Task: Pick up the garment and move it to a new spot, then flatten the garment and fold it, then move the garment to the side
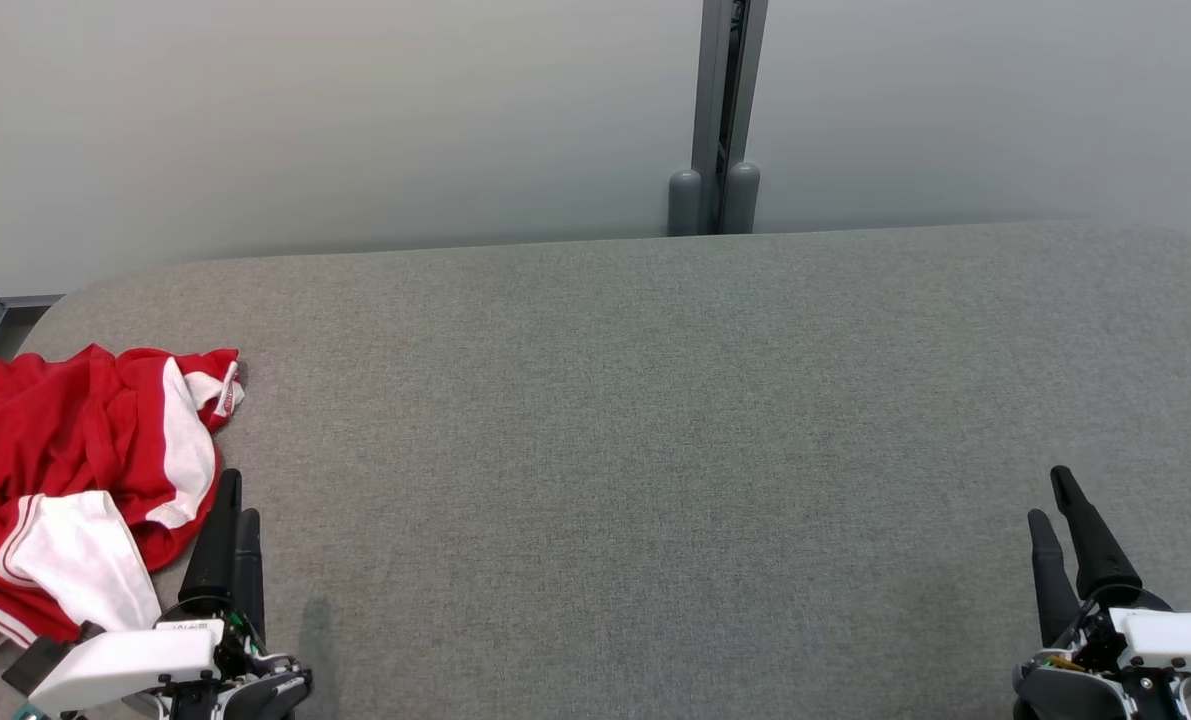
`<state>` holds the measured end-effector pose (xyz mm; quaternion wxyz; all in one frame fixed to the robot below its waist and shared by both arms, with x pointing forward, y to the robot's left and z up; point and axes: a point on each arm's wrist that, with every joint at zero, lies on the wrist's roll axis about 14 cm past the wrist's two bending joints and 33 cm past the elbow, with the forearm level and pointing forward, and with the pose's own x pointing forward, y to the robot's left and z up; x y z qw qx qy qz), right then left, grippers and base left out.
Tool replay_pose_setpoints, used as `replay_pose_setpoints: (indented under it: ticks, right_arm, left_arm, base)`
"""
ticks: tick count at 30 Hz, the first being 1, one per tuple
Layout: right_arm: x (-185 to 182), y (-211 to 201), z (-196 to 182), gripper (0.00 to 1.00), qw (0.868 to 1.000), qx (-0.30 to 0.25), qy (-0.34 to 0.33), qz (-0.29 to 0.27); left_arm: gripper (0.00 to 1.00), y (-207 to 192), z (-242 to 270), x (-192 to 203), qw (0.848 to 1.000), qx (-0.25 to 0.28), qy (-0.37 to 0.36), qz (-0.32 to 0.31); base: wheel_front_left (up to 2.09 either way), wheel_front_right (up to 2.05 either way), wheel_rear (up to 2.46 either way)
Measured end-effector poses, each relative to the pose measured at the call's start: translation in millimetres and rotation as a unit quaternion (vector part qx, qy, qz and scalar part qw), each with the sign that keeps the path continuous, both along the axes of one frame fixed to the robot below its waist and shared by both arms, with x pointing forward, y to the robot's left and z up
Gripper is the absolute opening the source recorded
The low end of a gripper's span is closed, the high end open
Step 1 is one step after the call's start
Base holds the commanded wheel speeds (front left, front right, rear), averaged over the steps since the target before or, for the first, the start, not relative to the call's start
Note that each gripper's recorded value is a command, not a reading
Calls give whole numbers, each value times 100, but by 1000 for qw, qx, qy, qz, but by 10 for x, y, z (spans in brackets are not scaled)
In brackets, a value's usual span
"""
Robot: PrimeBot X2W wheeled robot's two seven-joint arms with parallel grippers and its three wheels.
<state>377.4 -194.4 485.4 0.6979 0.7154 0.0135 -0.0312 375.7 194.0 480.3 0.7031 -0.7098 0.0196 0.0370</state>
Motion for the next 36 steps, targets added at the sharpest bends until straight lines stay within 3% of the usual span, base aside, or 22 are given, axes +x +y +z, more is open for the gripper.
replay_pose_setpoints:
  ticks: [10, 20, 29, 36]
  right_arm:
    - [39, -18, 132, 100, 999, -43, -18, -10]
    - [56, 7, 259, 100, 993, -108, -35, -12]
    - [90, 140, 417, 100, 968, -243, -61, 9]
    - [106, 235, 506, 100, 945, -317, -79, 18]
  left_arm:
    - [100, 5, 88, 36, 999, 44, -11, 7]
    - [100, 18, 166, 54, 991, 132, -20, 9]
    - [100, 11, 275, 80, 972, 234, -30, 7]
    - [100, -47, 335, 105, 947, 320, -31, 1]
  base:
    - [0, 0, 0]
    - [0, 0, 0]
    - [0, 0, 0]
    - [0, 0, 0]
